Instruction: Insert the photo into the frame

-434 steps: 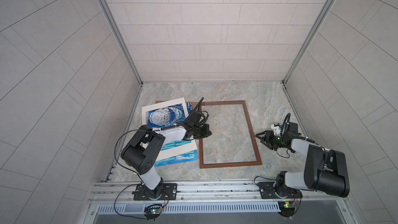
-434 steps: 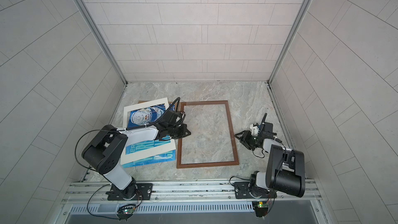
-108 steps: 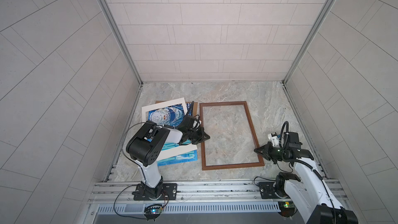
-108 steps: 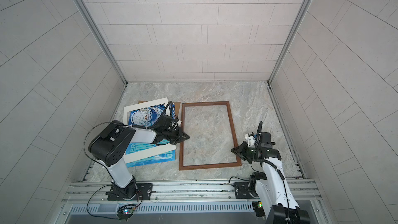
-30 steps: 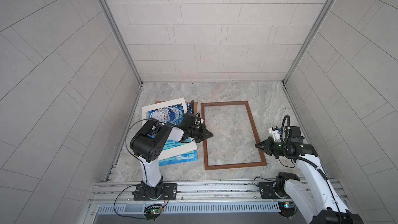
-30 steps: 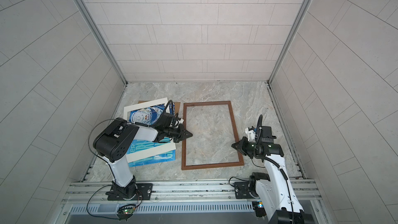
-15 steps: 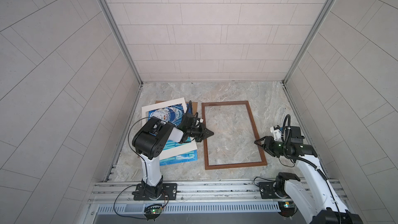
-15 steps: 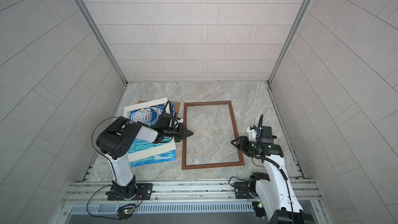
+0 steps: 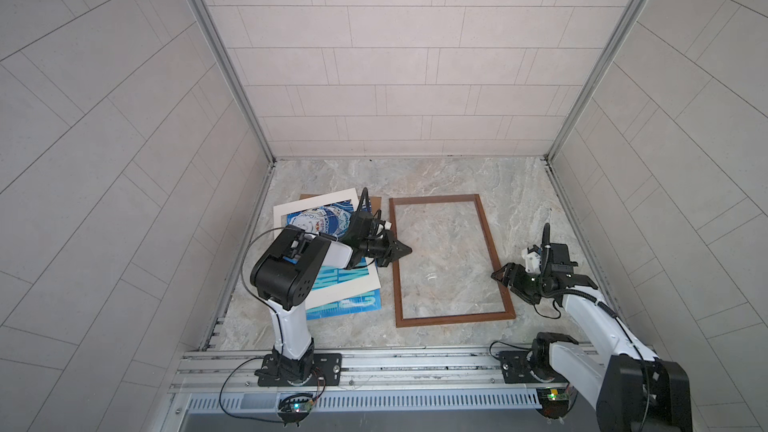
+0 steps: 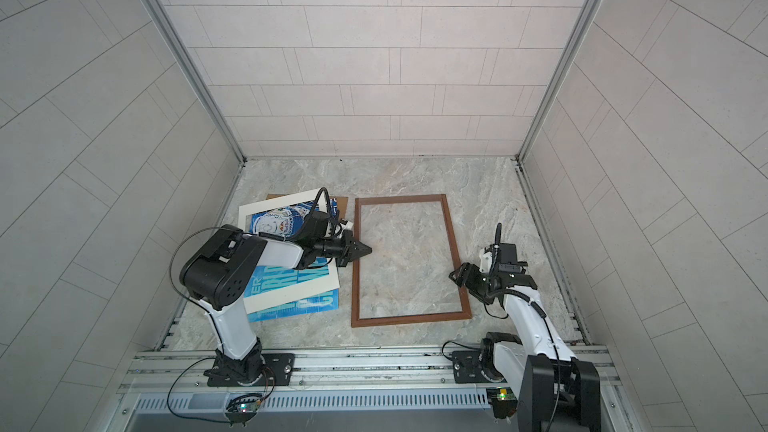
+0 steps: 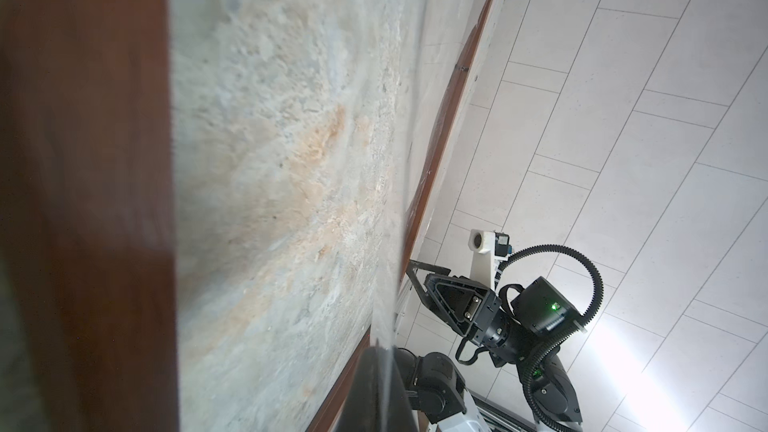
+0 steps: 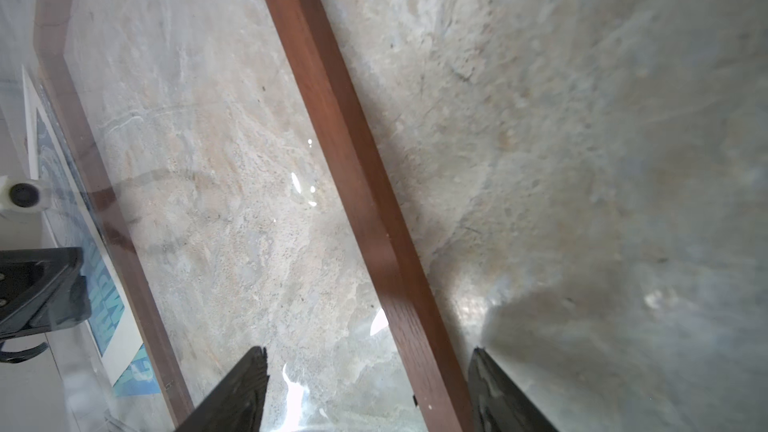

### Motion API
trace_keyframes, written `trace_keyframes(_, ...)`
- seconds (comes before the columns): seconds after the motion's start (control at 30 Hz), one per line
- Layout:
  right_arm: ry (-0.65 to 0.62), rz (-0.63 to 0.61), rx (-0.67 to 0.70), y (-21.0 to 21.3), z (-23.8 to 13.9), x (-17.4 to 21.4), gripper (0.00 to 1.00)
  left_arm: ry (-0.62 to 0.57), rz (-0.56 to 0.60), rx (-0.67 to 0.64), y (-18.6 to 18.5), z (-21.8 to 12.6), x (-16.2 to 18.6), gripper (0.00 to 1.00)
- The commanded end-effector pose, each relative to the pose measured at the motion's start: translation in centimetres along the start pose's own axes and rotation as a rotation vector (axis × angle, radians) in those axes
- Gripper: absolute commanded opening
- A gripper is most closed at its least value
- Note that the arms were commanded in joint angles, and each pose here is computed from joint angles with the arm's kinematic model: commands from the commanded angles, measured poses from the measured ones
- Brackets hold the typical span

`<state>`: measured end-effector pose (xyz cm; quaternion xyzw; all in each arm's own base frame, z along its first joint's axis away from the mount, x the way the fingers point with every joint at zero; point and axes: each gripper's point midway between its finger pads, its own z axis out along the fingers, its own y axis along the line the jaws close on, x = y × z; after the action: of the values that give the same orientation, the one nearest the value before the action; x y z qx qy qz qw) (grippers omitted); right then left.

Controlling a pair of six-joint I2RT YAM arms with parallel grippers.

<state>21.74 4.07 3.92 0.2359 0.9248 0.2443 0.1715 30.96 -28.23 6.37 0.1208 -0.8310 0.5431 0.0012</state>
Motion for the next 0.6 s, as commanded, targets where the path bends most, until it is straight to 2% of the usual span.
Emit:
trace_keyframes(0.0, 0.008, -0.017, -0.003, 0.0, 0.8, -0.3, 0.72, 0.020, 0.069, -0.061, -0.3, -0.7, 0.3, 0.00)
trace_keyframes(0.23, 0.116, 0.008, -0.104, 1.9, 2.1, 1.5, 0.69, 0.037, 0.074, -0.100, -0.1, -1.3, -0.1, 0.00)
trace_keyframes(0.57, 0.103, -0.018, -0.147, 3.9, 1.2, 1.5, 0.65, 0.034, 0.089, -0.128, -0.8, -3.6, 0.1, 0.00)
